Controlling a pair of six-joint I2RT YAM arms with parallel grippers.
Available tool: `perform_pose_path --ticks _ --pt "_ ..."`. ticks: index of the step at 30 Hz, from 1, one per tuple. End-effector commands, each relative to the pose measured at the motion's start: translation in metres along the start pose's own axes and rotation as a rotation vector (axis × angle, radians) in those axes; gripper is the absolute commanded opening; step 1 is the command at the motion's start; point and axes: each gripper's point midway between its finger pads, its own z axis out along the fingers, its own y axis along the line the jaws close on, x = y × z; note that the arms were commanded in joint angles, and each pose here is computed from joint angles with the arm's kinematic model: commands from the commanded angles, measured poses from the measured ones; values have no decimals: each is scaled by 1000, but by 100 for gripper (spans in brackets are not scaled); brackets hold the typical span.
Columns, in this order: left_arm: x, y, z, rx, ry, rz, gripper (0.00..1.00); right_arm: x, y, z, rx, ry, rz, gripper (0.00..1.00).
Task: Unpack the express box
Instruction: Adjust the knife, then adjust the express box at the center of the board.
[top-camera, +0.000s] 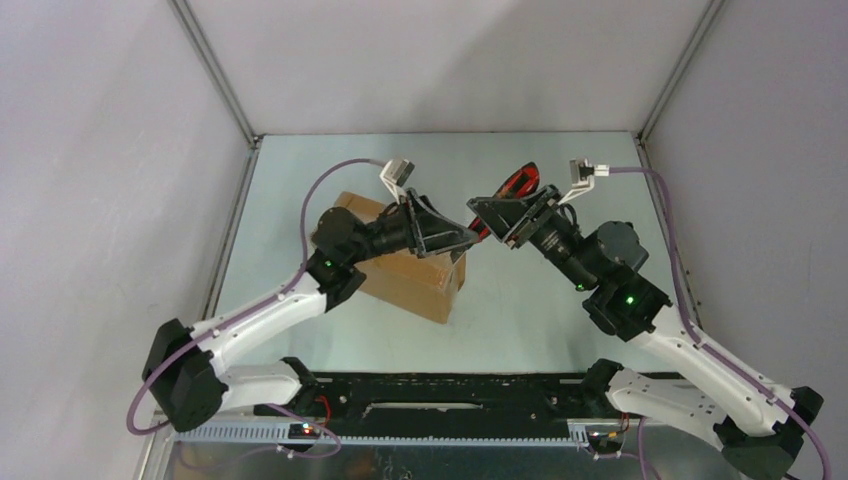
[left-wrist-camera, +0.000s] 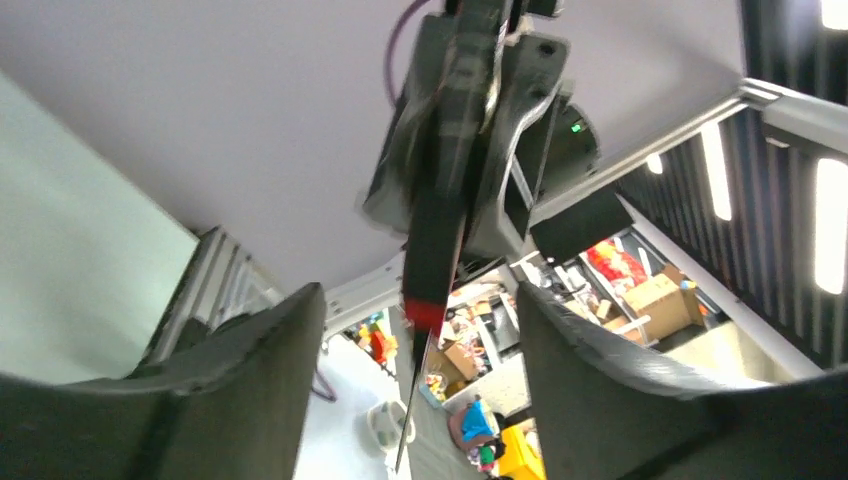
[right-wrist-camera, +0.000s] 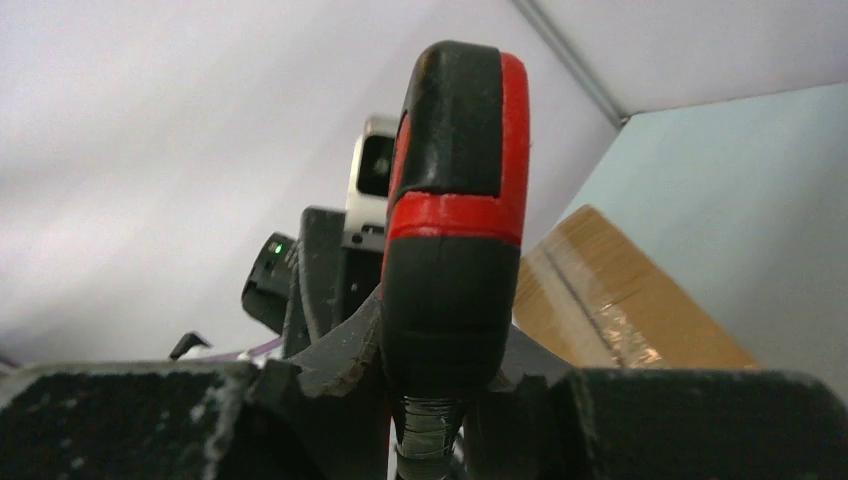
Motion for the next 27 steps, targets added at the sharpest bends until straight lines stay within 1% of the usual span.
perform_pose_path --ticks 1,2,4,5,7,8,9,10,11,13,14,15,16,17,20,23,27 --pt "-1 27 -34 -152 -35 46 85 -31 1 -9 6 -109 -93 0" --pt "-7 29 -47 -210 -63 80 87 -36 1 -11 10 -126 -119 0" --pt "-25 42 -74 -374 -141 163 89 -43 -4 -12 32 -150 -173 0" --pt "-38 52 -93 -509 -198 208 89 -44 -7 -11 37 -148 -210 0" --pt "-60 71 -149 -855 -308 281 88 -45 -13 -7 61 -135 -268 0" --pt "-78 71 -177 -1013 -390 330 89 -45 -16 -5 71 -133 -293 0" --pt "-87 76 -202 -1145 -435 349 90 -44 -21 -3 85 -127 -318 0" --pt "-95 84 -222 -1249 -470 351 90 -43 -27 -1 107 -121 -341 0" --pt "-98 93 -238 -1339 -478 339 90 -43 -35 1 139 -119 -368 0" --pt "-93 99 -276 -1526 -528 290 92 -43 -57 5 215 -102 -433 0" --pt "-86 98 -293 -1582 -571 264 93 -42 -68 8 247 -92 -464 0" --pt "-78 97 -309 -1616 -626 246 96 -40 -78 12 270 -79 -484 0" --pt "-70 98 -318 -1607 -670 229 98 -39 -85 16 282 -72 -501 0" --pt "-62 102 -325 -1608 -690 206 100 -38 -93 22 294 -70 -529 0" --pt "-47 118 -329 -1612 -677 152 100 -37 -108 42 304 -80 -605 0" --pt "-42 132 -322 -1591 -639 125 100 -36 -128 60 326 -95 -659 0" --pt "-33 144 -322 -1606 -629 67 99 -17 -157 80 329 -34 -683 0"
